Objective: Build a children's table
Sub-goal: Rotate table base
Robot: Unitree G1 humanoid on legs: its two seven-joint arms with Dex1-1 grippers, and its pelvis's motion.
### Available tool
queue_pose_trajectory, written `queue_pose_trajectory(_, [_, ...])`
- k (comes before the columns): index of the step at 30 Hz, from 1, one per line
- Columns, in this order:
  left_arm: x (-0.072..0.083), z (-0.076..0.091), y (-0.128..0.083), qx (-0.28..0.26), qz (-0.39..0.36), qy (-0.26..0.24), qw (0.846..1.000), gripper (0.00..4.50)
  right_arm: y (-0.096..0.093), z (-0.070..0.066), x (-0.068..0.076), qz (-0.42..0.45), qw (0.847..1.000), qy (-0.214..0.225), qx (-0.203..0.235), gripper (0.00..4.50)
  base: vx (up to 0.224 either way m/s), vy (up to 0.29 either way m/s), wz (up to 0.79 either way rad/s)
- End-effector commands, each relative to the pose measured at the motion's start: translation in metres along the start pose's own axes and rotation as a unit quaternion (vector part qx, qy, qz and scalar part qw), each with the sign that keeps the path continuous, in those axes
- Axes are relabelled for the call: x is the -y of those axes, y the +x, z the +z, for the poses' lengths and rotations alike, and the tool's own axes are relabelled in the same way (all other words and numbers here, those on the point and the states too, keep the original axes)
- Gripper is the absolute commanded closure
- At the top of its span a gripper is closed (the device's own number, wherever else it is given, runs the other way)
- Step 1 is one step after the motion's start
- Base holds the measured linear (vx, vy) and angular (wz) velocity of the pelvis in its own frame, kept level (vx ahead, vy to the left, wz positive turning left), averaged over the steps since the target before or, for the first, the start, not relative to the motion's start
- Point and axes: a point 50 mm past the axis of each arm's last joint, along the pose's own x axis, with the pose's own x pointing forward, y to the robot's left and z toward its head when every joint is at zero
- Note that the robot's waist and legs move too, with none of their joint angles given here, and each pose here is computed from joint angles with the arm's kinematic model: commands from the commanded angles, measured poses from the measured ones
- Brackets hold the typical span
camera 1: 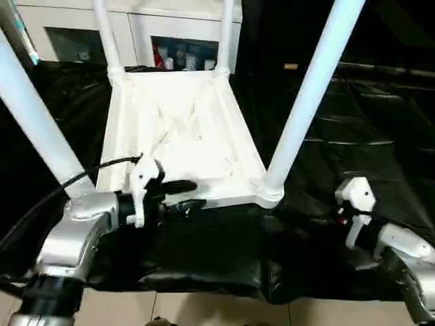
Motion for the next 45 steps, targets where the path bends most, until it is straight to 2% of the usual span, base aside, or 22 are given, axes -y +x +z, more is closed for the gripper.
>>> queue_pose_trajectory(1, [0.006, -0.006, -0.008, -0.009, -0.01, -0.032, 0.999, 1.32, 0.005, 0.004, -0.01, 0.043, 0.999, 0.009, 0.0, 0.67, 0.0, 0.0, 0.0])
queue_pose_trajectory(4, [0.009, -0.009, -0.013, -0.014, -0.017, -0.048, 0.999, 0.95, 0.009, 0.005, -0.013, 0.056, 0.998, 0.012, 0.002, 0.67, 0.0, 0.0, 0.0])
queue_pose_trajectory(5, [0.012, -0.01, -0.016, -0.019, -0.021, -0.059, 0.998, 0.95, 0.011, 0.005, -0.015, 0.065, 0.998, 0.013, 0.002, 0.67, 0.0, 0.0, 0.0])
queue_pose_trajectory(7, [0.02, -0.015, -0.032, -0.047, -0.032, -0.084, 0.995, 0.74, 0.025, 0.007, -0.018, 0.079, 0.997, 0.017, 0.009, 0.67, 0.0, 0.0, 0.0])
queue_pose_trajectory(8, [0.026, -0.019, -0.045, -0.07, -0.045, -0.106, 0.991, 0.57, 0.038, 0.008, -0.02, 0.088, 0.996, 0.021, 0.01, 0.67, 0.0, 0.0, 0.0])
queue_pose_trajectory(11, [0.031, -0.023, -0.054, -0.092, -0.056, -0.123, 0.986, 0.5, 0.049, 0.007, -0.022, 0.094, 0.995, 0.025, 0.01, 0.67, 0.0, 0.0, 0.0])
queue_pose_trajectory(12, [0.033, -0.026, -0.06, -0.098, -0.054, -0.135, 0.984, 0.4, 0.058, 0.008, -0.02, 0.088, 0.996, 0.028, 0.015, 0.67, 0.0, 0.0, 0.0])
queue_pose_trajectory(13, [0.035, -0.029, -0.064, -0.105, -0.052, -0.143, 0.983, 0.4, 0.063, 0.008, -0.018, 0.077, 0.996, 0.03, 0.02, 0.67, 0.0, 0.0, 0.0])
queue_pose_trajectory(14, [0.037, -0.032, -0.069, -0.117, -0.052, -0.151, 0.98, 0.15, 0.07, 0.009, -0.015, 0.064, 0.997, 0.035, 0.026, 0.67, 0.0, 0.0, 0.0])
queue_pose_trajectory(18, [0.042, -0.036, -0.079, -0.131, -0.039, -0.168, 0.976, 0.02, 0.078, 0.012, -0.006, 0.027, 0.999, 0.031, 0.033, 0.67, 0.0, 0.0, 0.0])
queue_pose_trajectory(20, [0.042, -0.039, -0.092, -0.143, -0.013, -0.182, 0.973, 0.02, 0.085, 0.014, 0.007, -0.035, 0.998, 0.027, 0.039, 0.67, 0.0, 0.0, 0.0])
queue_pose_trajectory(22, [0.042, -0.04, -0.097, -0.145, -0.004, -0.187, 0.972, 0.02, 0.087, 0.014, 0.012, -0.056, 0.997, 0.027, 0.041, 0.67, 0.0, 0.0, 0.0])
queue_pose_trajectory(24, [0.041, -0.041, -0.112, -0.146, 0.021, -0.195, 0.97, 0.02, 0.089, 0.015, 0.028, -0.125, 0.991, 0.025, 0.045, 0.67, 0.0, 0.0, 0.0])
queue_pose_trajectory(25, [0.041, -0.041, -0.113, -0.146, 0.023, -0.195, 0.97, 0.02, 0.09, 0.015, 0.029, -0.128, 0.99, 0.025, 0.045, 0.67, 0.0, 0.0, 0.0])
queue_pose_trajectory(26, [0.038, -0.041, -0.12, -0.146, 0.041, -0.19, 0.97, 0.02, 0.089, 0.016, 0.037, -0.162, 0.985, 0.024, 0.049, 0.67, 0.0, 0.0, 0.0])
queue_pose_trajectory(29, [0.021, -0.032, -0.133, -0.106, 0.104, -0.143, 0.979, 0.02, 0.089, 0.018, 0.044, -0.187, 0.98, 0.035, 0.061, 0.67, 0.0, 0.0, 0.0])
queue_pose_trajectory(31, [0.014, -0.024, -0.137, -0.077, 0.128, -0.113, 0.982, 0.02, 0.089, 0.018, 0.042, -0.173, 0.983, 0.029, 0.062, 0.67, 0.0, 0.0, 0.0])
queue_pose_trajectory(33, [0.003, -0.01, -0.137, -0.017, 0.153, -0.077, 0.985, 0.02, 0.09, 0.016, 0.035, -0.144, 0.987, 0.023, 0.06, 0.67, 0.0, 0.0, 0.0])
queue_pose_trajectory(37, [-0.006, 0.012, -0.114, 0.08, 0.134, -0.041, 0.987, 0.02, 0.088, 0.005, 0.023, -0.117, 0.992, 0.007, 0.04, 0.67, 0.0, 0.0, 0.0])
queue_pose_trajectory(39, [-0.005, 0.018, -0.102, 0.113, 0.113, -0.043, 0.986, 0.02, 0.086, 0.001, 0.023, -0.124, 0.992, 0.009, 0.034, 0.67, 0.0, 0.0, 0.0])
queue_pose_trajectory(45, [-0.004, 0.018, -0.079, 0.146, 0.07, -0.051, 0.985, 0.02, 0.071, -0.013, 0.029, -0.158, 0.987, -0.004, -0.016, 0.67, 0.0, 0.0, 0.0])
